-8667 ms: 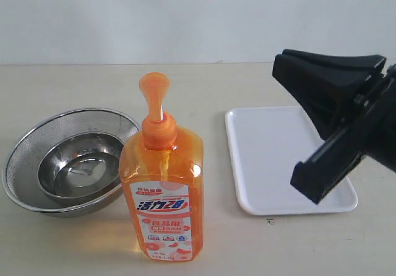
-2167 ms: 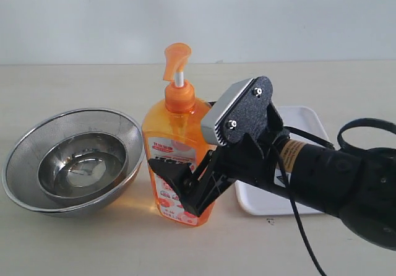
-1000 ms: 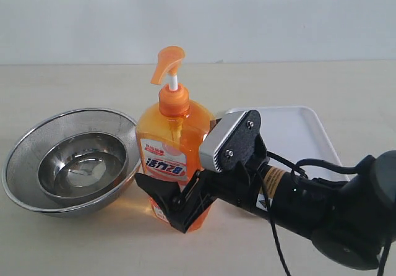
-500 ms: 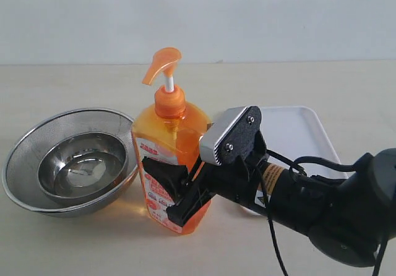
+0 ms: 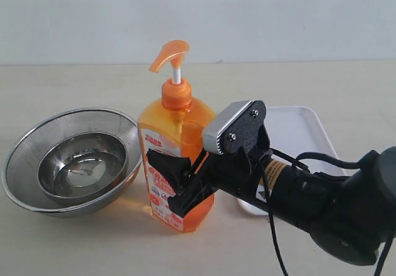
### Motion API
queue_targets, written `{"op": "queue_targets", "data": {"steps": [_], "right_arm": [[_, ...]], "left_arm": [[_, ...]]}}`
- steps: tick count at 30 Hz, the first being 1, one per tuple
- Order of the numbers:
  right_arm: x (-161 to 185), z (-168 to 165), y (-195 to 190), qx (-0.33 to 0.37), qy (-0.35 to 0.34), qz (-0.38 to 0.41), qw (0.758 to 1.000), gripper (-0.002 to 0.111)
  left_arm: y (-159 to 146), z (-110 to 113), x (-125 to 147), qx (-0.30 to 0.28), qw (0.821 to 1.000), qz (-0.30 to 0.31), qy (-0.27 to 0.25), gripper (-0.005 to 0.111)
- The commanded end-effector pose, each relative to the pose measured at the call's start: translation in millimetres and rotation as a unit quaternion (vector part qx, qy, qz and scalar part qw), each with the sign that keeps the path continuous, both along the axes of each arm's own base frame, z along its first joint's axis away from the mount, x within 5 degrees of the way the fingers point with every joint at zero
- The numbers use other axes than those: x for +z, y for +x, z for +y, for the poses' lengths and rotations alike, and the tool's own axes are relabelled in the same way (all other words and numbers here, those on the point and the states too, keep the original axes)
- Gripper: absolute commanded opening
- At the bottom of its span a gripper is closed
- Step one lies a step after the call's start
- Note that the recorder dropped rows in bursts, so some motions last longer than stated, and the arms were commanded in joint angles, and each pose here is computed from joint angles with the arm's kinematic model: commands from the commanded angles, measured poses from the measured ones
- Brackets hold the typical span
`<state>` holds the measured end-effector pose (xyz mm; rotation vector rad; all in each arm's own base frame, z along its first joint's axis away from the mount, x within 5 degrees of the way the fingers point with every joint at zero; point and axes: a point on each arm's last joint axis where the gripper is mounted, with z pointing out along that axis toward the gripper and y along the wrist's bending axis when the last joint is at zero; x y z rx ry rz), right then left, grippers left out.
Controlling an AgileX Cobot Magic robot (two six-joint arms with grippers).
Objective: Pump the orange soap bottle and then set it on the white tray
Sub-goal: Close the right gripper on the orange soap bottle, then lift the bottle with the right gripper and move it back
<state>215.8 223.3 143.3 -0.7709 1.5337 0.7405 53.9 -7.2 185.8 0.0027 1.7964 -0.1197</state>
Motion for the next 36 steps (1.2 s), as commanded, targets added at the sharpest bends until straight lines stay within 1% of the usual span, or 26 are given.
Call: {"op": "queue_targets", "data": {"steps": [1,4,7,8,10,12,15,16,19,24,27,32,36], "right_arm": [[28.8,-0.4,6.2,-0.026,0.039,-0.056,0.997,0.000],[37.8,-0.5,4.4,-0.032,0.038,-0.079,0.996,0.000],[54.0,-0.2,1.9,-0.069,0.036,-0.111,0.991,0.000],[58.1,2.3,1.0,-0.066,0.035,-0.115,0.991,0.000],[66.3,9.1,3.1,-0.089,0.035,-0.113,0.989,0.000],[75.6,18.4,8.2,-0.140,0.020,-0.122,0.982,0.000],[84.7,21.9,10.0,-0.191,0.041,-0.120,0.973,0.000],[87.7,19.5,11.8,-0.226,0.052,-0.116,0.966,0.000],[91.4,21.5,9.5,-0.263,0.079,-0.093,0.957,0.000],[87.7,33.5,4.1,-0.290,0.093,-0.073,0.950,0.000],[82.2,40.1,1.4,-0.308,0.085,-0.089,0.943,0.000],[58.5,52.1,4.7,-0.306,0.054,-0.084,0.947,0.000],[44.6,54.0,6.2,-0.308,0.038,-0.075,0.948,0.000]], "left_arm": [[0.1,0.1,-0.3,0.002,1.000,-0.002,-0.005,0.005],[0.1,0.1,-0.3,0.002,1.000,-0.002,-0.005,0.005],[0.1,0.1,-0.3,0.002,1.000,-0.002,-0.005,0.005],[0.1,0.1,-0.3,0.002,1.000,-0.002,-0.005,0.005],[0.1,0.1,-0.3,0.002,1.000,-0.002,-0.005,0.005],[0.1,0.1,-0.3,0.002,1.000,-0.002,-0.005,0.005],[0.1,0.1,-0.3,0.002,1.000,-0.002,-0.005,0.005],[0.1,0.1,-0.3,0.002,1.000,-0.002,-0.005,0.005],[0.1,0.1,-0.3,0.002,1.000,-0.002,-0.005,0.005],[0.1,0.1,-0.3,0.002,1.000,-0.002,-0.005,0.005],[0.1,0.1,-0.3,0.002,1.000,-0.002,-0.005,0.005],[0.1,0.1,-0.3,0.002,1.000,-0.002,-0.005,0.005],[0.1,0.1,-0.3,0.002,1.000,-0.002,-0.005,0.005]]}}
